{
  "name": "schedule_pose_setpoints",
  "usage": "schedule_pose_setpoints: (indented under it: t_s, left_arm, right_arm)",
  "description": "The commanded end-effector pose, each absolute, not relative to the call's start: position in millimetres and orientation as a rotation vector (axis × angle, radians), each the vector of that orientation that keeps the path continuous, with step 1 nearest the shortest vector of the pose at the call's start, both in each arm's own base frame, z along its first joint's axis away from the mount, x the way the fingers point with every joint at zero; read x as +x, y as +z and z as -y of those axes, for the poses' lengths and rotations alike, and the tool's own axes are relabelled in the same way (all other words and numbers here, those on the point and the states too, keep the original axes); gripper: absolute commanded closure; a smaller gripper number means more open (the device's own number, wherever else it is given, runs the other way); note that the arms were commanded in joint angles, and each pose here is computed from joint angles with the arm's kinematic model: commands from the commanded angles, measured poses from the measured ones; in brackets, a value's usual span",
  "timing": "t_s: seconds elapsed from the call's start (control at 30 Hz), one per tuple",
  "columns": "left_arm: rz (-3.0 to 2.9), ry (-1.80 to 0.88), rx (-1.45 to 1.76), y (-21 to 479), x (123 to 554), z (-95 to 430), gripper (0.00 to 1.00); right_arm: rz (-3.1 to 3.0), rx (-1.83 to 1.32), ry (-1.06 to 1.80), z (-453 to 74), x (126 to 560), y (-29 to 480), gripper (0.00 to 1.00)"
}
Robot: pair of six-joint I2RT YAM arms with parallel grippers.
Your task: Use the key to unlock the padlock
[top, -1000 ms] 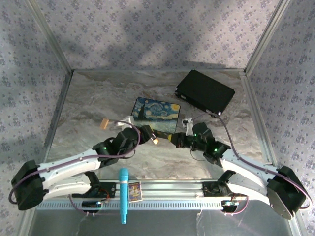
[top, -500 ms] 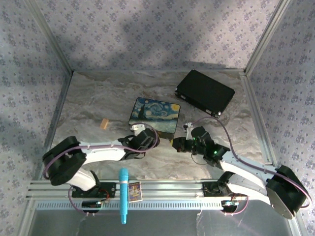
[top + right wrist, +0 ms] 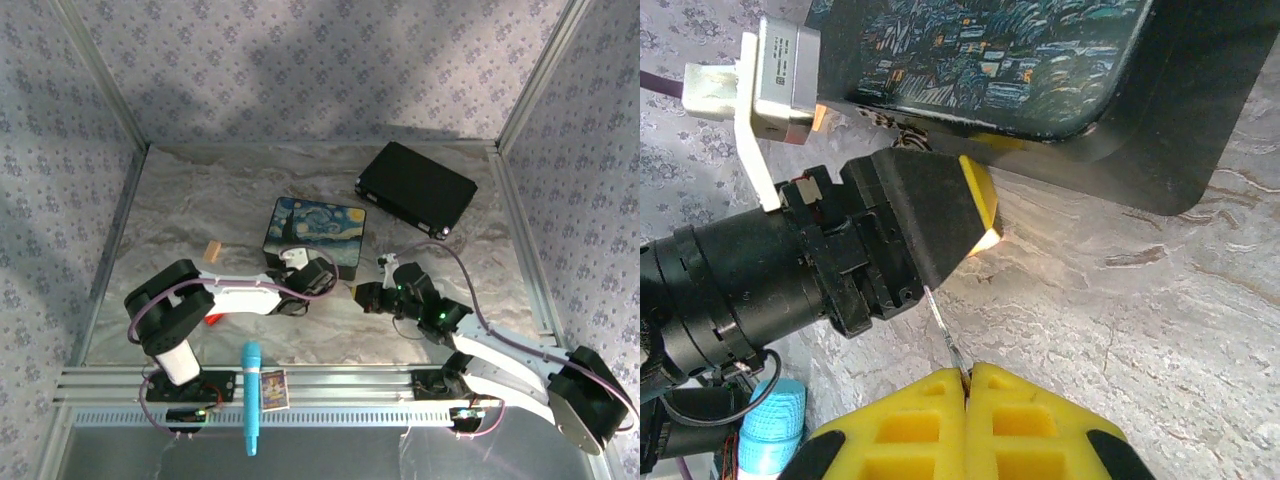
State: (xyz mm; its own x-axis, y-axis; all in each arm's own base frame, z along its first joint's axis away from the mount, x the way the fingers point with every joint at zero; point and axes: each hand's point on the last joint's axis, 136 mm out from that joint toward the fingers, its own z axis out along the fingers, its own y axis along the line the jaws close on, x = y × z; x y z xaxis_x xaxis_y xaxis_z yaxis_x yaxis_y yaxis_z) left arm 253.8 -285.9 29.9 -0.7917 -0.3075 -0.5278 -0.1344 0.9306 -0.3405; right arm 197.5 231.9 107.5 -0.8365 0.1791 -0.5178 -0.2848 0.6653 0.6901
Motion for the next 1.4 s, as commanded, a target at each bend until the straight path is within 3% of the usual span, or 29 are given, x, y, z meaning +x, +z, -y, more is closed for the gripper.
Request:
schedule_pose_setpoints:
  t_s: [0.0, 0.4, 0.6, 0.8, 1.37]
  left_arm:
    - [-2.493, -0.292, -0.297, 30, 247, 277, 0.55]
    - [-2.516, -0.432, -0.266, 27, 240, 291, 0.62]
    - [-2.557, -0.433, -0.295, 23, 239, 293, 0.76]
    - [-2.613, -0.603, -0.454, 35, 237, 301, 0.82]
    - [-2.545, -0.947, -0.987, 52, 227, 315, 0.98]
  right_arm:
    - [-2.325, -0.055, 1.066, -226, 198, 103, 1.0]
    - [-2.335, -0.062, 1.097, -235, 199, 98, 1.0]
    - [-2.355, -0.06, 1.092, -234, 197, 91, 1.0]
    - [-2.372, -0.031, 1.214, -233, 198, 66, 1.0]
    - [-2.301, -0.056, 1.415, -258, 206, 79, 1.0]
